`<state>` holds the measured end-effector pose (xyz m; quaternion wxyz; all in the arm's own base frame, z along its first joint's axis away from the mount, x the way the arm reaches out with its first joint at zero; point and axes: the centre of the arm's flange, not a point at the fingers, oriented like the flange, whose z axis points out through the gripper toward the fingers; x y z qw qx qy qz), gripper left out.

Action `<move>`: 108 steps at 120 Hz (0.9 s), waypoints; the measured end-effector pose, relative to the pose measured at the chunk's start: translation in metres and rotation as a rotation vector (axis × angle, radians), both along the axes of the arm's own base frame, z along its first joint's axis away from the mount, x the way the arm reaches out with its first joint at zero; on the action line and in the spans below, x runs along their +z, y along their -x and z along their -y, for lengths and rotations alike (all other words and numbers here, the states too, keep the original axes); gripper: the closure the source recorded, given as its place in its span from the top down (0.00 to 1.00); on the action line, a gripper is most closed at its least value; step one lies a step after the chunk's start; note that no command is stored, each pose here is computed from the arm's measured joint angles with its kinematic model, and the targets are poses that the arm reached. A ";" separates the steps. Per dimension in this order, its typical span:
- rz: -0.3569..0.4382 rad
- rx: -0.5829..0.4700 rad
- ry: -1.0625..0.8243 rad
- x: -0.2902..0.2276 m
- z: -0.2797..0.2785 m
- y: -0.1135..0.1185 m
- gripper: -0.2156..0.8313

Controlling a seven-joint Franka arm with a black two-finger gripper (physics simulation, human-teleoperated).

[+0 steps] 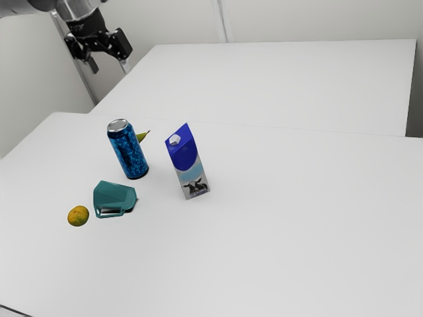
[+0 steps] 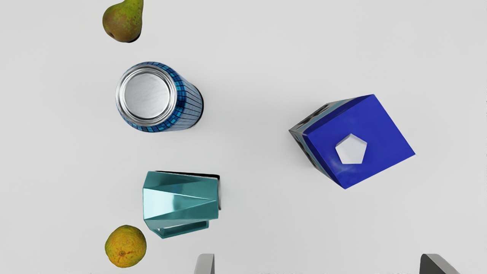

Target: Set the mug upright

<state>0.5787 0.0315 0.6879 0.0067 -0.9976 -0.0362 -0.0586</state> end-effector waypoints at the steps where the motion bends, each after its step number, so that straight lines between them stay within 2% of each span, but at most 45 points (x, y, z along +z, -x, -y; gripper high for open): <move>1: -0.001 0.000 0.001 -0.001 0.000 0.000 0.78; 16: -0.044 0.013 0.026 -0.021 -0.008 0.005 0.78; 27: -0.119 0.047 0.078 -0.061 -0.025 0.012 0.78; 38: -0.185 0.099 0.212 -0.113 -0.064 0.040 0.78; 50: -0.191 0.161 0.347 -0.158 -0.122 0.070 0.77; 65: -0.113 0.307 0.558 -0.239 -0.224 0.124 0.77; 81: 0.094 0.414 0.676 -0.288 -0.318 0.170 0.78; 86: 0.143 0.386 0.701 -0.301 -0.320 0.163 0.78; 100: 0.212 0.192 0.728 -0.334 -0.285 0.100 0.77; 108: 0.261 0.120 0.733 -0.343 -0.286 0.087 0.77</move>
